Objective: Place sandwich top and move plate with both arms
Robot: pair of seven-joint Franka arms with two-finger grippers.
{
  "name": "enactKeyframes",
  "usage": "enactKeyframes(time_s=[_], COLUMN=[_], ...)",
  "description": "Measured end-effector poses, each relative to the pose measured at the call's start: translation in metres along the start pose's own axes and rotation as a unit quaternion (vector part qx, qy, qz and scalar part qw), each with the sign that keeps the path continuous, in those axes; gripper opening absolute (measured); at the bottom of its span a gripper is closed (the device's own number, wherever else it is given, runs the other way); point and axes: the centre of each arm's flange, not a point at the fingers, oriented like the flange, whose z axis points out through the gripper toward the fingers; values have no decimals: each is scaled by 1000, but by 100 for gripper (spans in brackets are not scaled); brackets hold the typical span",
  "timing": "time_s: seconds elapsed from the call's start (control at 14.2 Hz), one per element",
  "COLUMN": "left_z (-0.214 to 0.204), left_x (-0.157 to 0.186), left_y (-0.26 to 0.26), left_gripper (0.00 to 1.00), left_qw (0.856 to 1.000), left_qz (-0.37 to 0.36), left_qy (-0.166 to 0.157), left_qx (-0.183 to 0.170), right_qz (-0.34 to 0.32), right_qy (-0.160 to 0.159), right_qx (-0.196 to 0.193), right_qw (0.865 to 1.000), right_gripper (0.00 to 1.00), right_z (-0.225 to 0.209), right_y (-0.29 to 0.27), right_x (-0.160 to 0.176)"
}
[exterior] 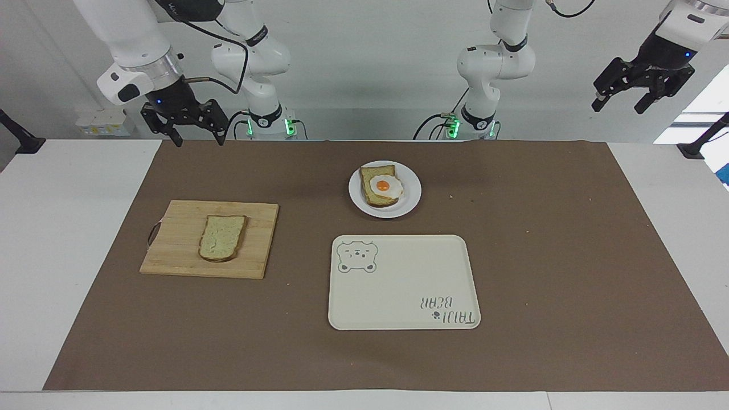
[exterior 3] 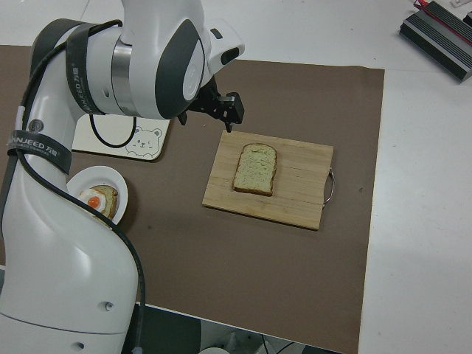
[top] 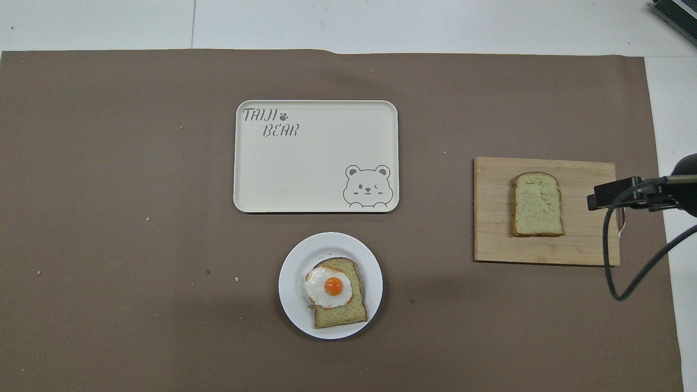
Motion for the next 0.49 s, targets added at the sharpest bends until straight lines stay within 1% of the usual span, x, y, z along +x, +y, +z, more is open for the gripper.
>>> enactKeyframes(time_s=[0.21, 0.35, 0.49], left_z=[0, 0, 2], left_x=[0, 0, -3], left_y=[0, 0, -1], left_gripper=[100, 100, 100], left_qw=[1000, 1000, 1000], left_qz=[0, 0, -1], left_qy=[0, -2, -14], left_qx=[0, 0, -1], right_qz=[0, 0, 0], right_qy=[-1, -1, 0], right_qx=[-5, -28, -33], right_qw=[1000, 1000, 999], right_gripper=[100, 100, 100], right_z=[1, 1, 1], right_y=[1, 6, 7], right_x=[0, -1, -1])
